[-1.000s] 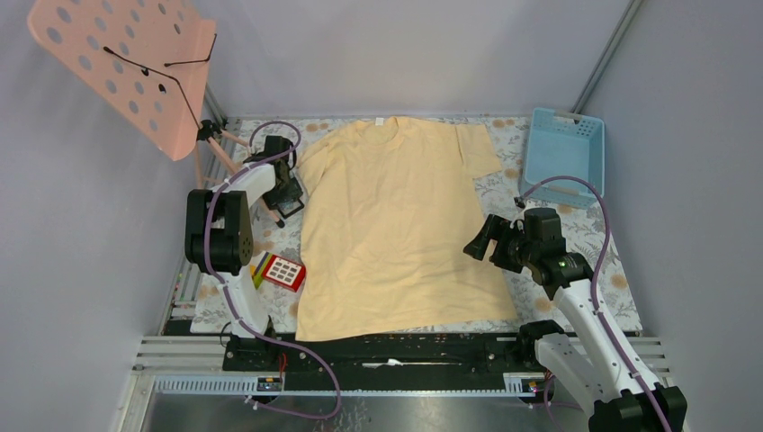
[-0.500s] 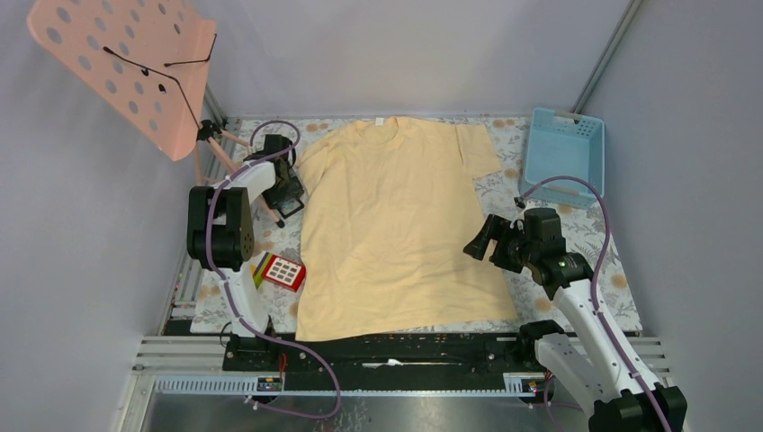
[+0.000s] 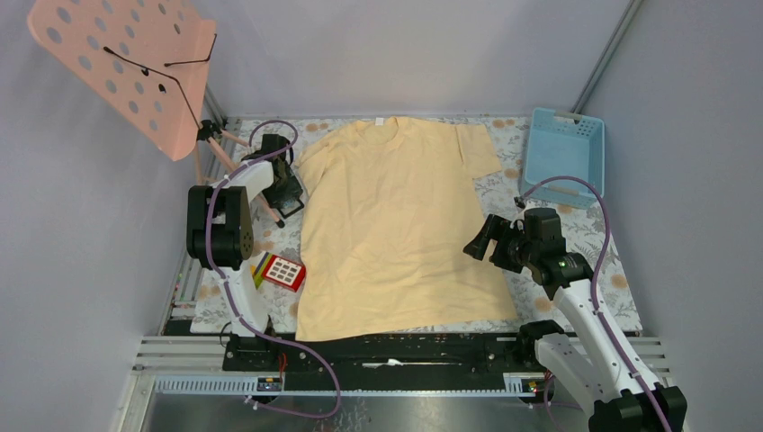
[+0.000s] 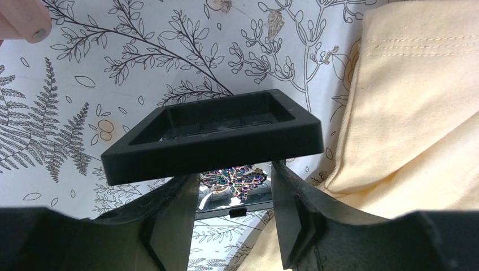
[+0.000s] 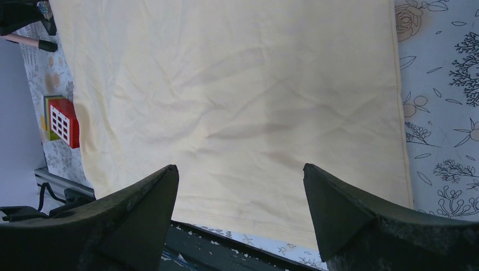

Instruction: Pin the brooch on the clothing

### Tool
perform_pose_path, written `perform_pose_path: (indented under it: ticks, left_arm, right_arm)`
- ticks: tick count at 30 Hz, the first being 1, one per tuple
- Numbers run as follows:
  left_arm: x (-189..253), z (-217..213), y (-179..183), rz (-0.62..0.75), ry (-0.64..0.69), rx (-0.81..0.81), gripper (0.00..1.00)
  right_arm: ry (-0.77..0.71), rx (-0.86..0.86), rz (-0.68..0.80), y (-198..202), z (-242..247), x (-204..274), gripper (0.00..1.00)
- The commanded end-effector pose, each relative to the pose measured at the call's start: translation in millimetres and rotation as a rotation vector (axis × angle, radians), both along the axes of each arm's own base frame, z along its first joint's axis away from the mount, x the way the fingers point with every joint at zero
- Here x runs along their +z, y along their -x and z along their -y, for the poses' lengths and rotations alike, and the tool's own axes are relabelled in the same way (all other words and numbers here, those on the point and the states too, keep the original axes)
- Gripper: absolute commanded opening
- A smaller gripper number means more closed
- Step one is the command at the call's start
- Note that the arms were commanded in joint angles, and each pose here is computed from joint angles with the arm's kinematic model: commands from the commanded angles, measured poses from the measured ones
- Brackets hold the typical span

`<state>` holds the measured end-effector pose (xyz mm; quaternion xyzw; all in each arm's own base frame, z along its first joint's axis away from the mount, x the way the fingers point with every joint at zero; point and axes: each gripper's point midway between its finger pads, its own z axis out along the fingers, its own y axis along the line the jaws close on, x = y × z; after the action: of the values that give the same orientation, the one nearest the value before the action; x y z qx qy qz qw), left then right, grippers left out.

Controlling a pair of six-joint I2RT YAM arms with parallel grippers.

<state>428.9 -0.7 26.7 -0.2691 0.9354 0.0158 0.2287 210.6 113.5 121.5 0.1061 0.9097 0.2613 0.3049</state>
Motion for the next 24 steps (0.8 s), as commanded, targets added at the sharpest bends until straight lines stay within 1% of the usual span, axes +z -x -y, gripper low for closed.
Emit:
perform_pose_path:
  ticks: [1, 7, 10, 15, 24]
  left_arm:
    - [1.4, -2.1, -5.2, 0.012, -0.001, -0.002, 0.50]
    - [5.5, -1.8, -3.9, 0.020, 0.005, 0.000, 0.39]
    - [14.0, -1.0, -3.9, 0.039, 0.006, 0.000, 0.36]
    - [32.5, 1.0, -1.1, 0.079, -0.005, -0.010, 0.35]
    - [31.9, 1.6, 2.6, 0.075, -0.008, -0.013, 0.29]
  right_arm:
    - [-0.005, -0.002, 0.017, -2.9, -1.3, 3.9, 0.88]
    - [-0.005, -0.003, 0.017, -2.3, -1.0, 3.3, 0.88]
    - [-0.004, -0.002, 0.016, -1.7, -1.0, 2.8, 0.88]
    - [-0.010, -0.005, 0.022, -1.7, -1.4, 5.4, 0.88]
    - [-0.005, -0.010, 0.016, 1.7, 0.4, 3.2, 0.88]
